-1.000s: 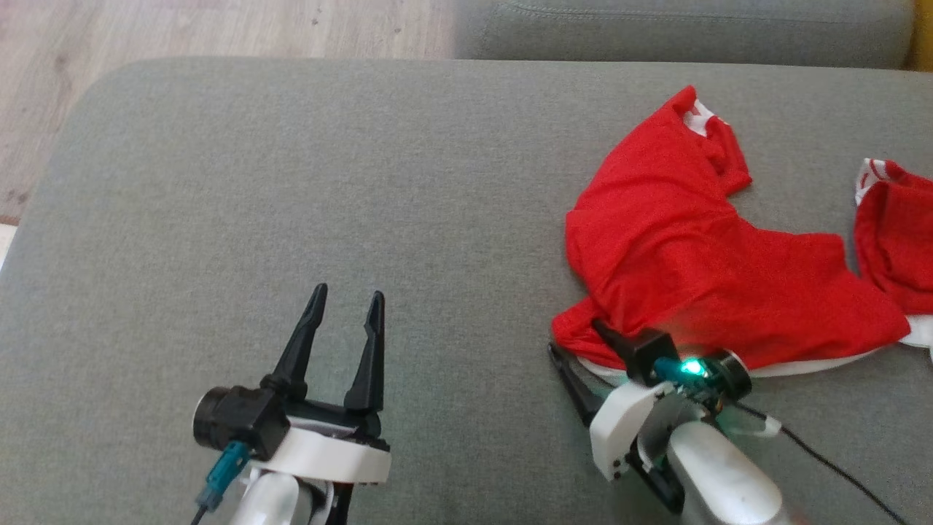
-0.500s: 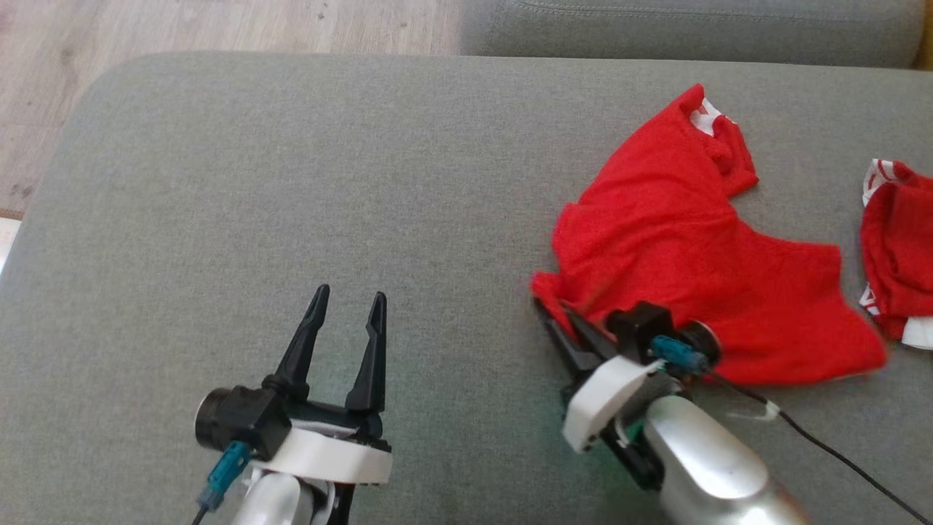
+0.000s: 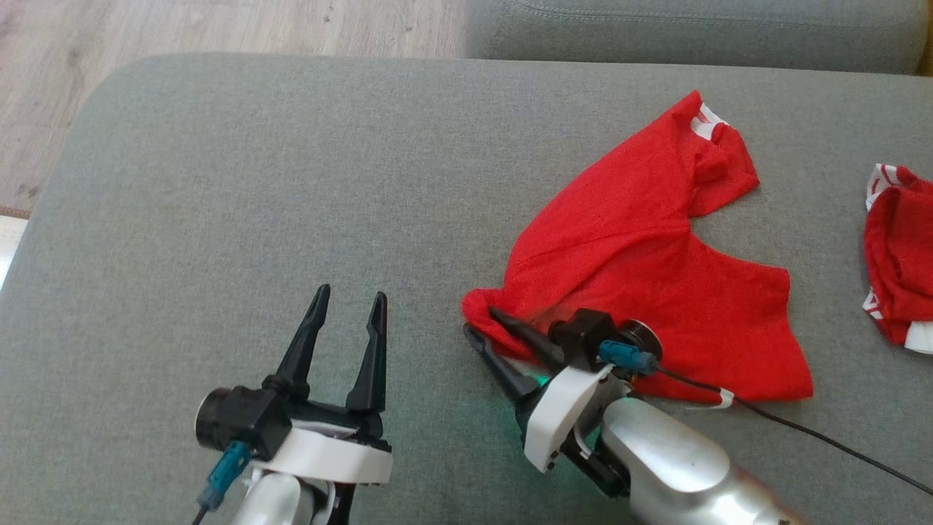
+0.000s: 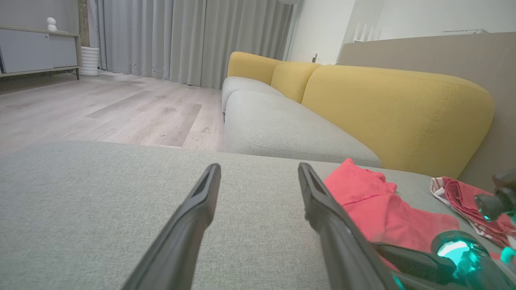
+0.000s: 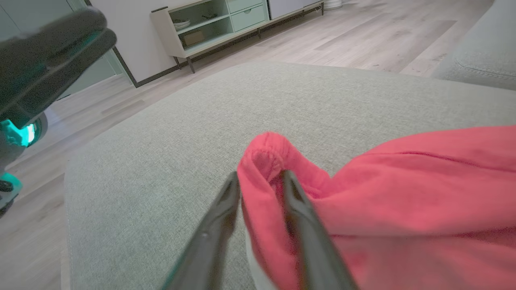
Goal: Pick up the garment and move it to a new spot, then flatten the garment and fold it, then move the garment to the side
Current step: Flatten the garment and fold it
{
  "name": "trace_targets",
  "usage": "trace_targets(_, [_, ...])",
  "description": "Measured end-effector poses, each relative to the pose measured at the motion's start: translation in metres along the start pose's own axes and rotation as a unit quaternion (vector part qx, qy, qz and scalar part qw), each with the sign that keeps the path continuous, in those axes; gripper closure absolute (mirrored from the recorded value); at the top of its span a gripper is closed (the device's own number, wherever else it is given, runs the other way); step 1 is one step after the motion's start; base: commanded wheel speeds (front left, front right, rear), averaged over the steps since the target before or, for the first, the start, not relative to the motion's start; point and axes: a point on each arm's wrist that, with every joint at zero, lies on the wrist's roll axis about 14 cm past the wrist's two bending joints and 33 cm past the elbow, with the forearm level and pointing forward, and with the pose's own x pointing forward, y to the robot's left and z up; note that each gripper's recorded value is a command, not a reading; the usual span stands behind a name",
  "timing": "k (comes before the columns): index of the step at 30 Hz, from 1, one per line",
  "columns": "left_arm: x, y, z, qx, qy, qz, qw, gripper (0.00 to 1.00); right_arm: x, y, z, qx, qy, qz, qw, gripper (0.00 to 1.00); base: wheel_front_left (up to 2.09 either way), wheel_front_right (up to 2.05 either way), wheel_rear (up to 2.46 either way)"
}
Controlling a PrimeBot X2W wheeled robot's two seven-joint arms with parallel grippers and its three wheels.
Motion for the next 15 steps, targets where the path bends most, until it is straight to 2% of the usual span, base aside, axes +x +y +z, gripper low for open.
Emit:
trace_targets(7, [0.001, -0.002, 0.004, 0.001, -0.006, -0.002, 1.0, 0.0, -0.012, -0.033, 0.009, 0.01, -0.013, -0.047, 0.999, 0.0, 0.0, 0.0, 0.0])
trace_targets(11, [0.001, -0.002, 0.008, 0.002, -0.013, -0.002, 1.0, 0.0, -0.033, -0.074, 0.032, 0.015, -0.054, -0.108, 0.993, 0.0, 0.0, 0.0, 0.0])
trace_targets(15, [0.001, -0.006, 0.01, 0.001, -0.016, -0.007, 1.0, 0.0, -0.072, -0.11, 0.031, 0.028, -0.081, -0.185, 0.979, 0.0, 0.0, 0.0, 0.0])
